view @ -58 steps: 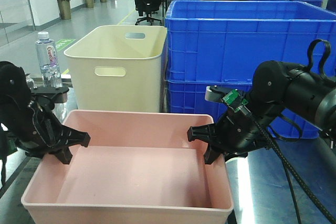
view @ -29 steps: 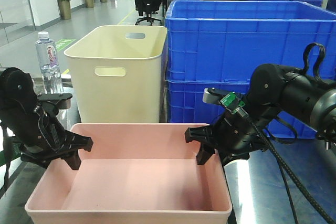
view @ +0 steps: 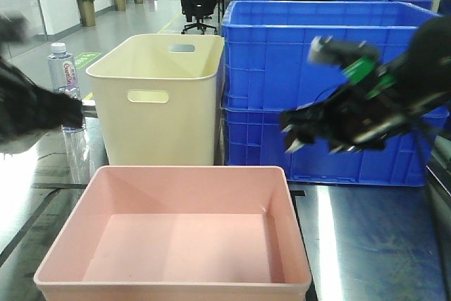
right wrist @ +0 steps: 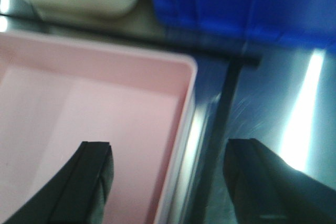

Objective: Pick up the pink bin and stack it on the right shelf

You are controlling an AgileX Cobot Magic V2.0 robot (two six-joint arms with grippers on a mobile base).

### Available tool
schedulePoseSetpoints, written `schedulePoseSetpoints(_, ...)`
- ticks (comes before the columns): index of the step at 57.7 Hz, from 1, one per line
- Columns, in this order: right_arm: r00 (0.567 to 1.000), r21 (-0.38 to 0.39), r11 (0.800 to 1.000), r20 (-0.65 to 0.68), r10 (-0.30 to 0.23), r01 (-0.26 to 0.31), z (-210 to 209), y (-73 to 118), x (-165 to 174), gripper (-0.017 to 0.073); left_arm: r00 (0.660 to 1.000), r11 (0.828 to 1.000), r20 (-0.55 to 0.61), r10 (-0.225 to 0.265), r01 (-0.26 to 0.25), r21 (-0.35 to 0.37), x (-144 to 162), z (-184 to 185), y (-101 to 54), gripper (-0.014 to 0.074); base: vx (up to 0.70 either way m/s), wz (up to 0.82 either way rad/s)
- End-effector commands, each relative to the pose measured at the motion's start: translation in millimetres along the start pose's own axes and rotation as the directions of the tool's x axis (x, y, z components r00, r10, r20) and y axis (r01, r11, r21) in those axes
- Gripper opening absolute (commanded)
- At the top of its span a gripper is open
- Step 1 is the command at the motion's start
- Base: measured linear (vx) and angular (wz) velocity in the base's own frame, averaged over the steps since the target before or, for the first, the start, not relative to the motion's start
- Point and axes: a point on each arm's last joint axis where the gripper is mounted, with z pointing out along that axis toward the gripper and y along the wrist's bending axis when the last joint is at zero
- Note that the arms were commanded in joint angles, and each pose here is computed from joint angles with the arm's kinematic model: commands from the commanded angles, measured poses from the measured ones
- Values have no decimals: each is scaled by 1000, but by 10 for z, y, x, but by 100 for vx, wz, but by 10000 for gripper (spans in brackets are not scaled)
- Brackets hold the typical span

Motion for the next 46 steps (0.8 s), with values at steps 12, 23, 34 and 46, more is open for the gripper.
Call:
schedulePoseSetpoints(12, 900, -60, 998, 435, 5, 24, -964, -14, 197, 351, 916, 998, 397, 58, -60, -7, 407, -1105, -37, 159, 0, 0)
schedulePoseSetpoints(23, 880, -70, 997, 474, 12, 24, -1082, -35, 351, 276, 891, 998, 450, 53, -58, -4, 829, -1405, -28, -10, 0, 0)
schedulePoseSetpoints(34, 885, -70, 997, 466, 12, 23, -1063, -36, 354, 221, 885, 998, 463, 56, -62, -2, 1031, -1644, -32, -9, 0, 0)
schedulePoseSetpoints(46, 884, -70, 997, 466, 12, 23, -1063, -36, 353, 219, 876, 998, 478, 61, -65, -7, 1084, -1688, -28, -9, 0, 0)
